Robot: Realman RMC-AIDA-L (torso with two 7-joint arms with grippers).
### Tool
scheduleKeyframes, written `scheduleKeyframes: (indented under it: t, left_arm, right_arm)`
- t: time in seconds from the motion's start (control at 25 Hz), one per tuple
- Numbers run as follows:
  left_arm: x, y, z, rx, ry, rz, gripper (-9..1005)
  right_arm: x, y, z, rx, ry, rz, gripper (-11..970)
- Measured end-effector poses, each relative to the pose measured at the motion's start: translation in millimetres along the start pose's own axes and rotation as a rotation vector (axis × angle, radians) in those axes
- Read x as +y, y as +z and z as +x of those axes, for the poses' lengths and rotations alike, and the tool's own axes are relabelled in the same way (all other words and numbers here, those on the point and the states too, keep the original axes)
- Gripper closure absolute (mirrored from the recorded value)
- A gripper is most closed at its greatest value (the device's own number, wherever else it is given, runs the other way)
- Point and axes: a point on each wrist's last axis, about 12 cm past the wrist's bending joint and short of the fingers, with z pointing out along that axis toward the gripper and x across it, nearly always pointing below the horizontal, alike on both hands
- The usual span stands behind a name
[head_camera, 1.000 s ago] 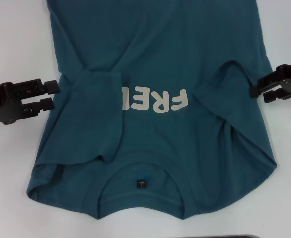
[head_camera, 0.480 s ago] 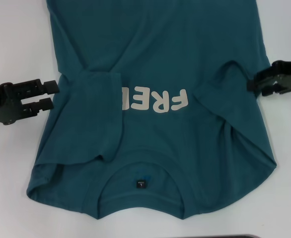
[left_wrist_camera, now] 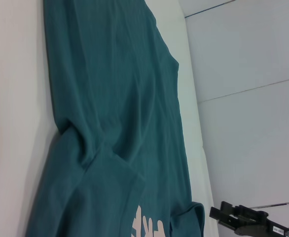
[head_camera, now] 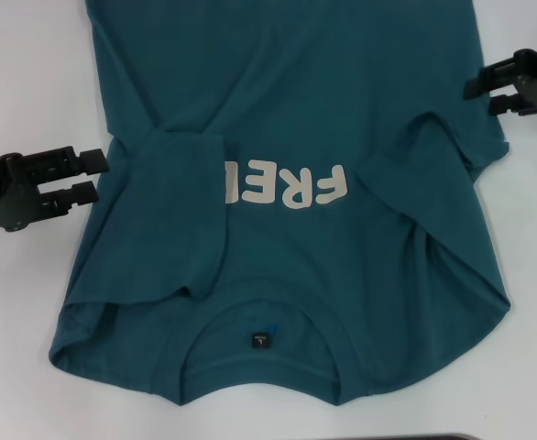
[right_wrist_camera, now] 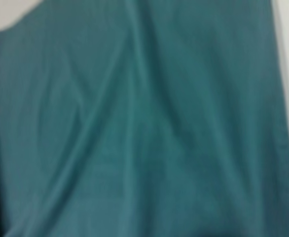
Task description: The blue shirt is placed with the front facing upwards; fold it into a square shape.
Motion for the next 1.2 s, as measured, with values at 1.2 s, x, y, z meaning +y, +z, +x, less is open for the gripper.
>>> scheduleKeyframes:
  t: [1.2]
  left_arm:
    - [0.7,-0.8,-0.5,-0.006,0.005,-0.004,308]
  right_arm:
    - [-15.7,13.7,35.9,0.101,0.104,-0.035,422]
